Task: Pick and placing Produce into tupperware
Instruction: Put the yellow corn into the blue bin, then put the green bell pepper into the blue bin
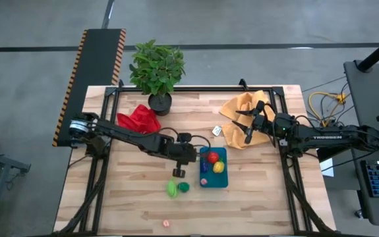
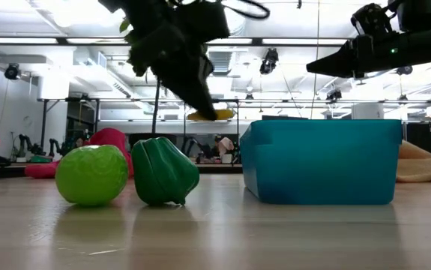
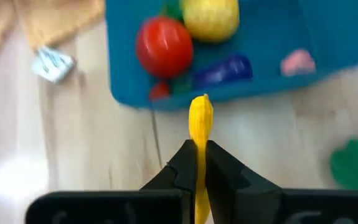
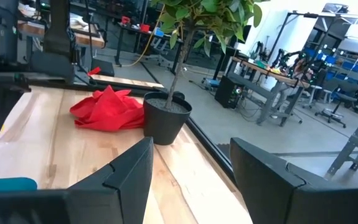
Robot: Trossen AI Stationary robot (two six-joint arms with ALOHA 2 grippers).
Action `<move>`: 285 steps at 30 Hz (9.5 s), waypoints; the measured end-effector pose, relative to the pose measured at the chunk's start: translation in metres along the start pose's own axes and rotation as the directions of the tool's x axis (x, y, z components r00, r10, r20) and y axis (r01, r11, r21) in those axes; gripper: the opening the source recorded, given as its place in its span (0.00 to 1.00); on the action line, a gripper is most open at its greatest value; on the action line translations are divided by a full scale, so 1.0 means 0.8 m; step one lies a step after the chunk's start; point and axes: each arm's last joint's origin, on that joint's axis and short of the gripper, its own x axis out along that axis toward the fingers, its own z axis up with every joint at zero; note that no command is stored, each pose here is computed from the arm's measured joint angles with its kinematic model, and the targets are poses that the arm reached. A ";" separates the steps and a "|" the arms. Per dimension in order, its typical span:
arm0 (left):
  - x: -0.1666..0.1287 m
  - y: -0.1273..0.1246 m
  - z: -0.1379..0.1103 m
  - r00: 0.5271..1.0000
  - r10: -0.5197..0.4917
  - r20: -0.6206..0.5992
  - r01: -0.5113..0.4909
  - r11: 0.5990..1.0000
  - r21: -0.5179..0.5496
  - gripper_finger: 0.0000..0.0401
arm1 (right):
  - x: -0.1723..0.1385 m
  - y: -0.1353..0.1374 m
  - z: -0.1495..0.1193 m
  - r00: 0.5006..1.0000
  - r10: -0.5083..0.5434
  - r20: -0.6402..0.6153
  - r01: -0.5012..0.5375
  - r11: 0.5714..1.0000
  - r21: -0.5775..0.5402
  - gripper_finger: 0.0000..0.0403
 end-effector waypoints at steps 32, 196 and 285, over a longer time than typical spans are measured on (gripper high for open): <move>0.077 0.006 0.024 0.975 0.005 0.220 -0.026 0.995 0.093 0.00 | 0.001 -0.001 -0.003 0.999 -0.028 -0.028 0.028 1.000 -0.006 0.51; 0.056 -0.098 -0.029 0.910 -0.373 -0.183 0.388 0.921 0.050 0.58 | 0.001 -0.002 -0.004 0.999 -0.029 -0.032 0.029 1.000 -0.007 0.51; 0.051 -0.098 -0.014 0.905 -0.408 -0.121 0.410 0.912 -0.007 0.58 | 0.001 -0.002 -0.005 0.999 -0.027 -0.044 0.026 0.999 -0.024 0.51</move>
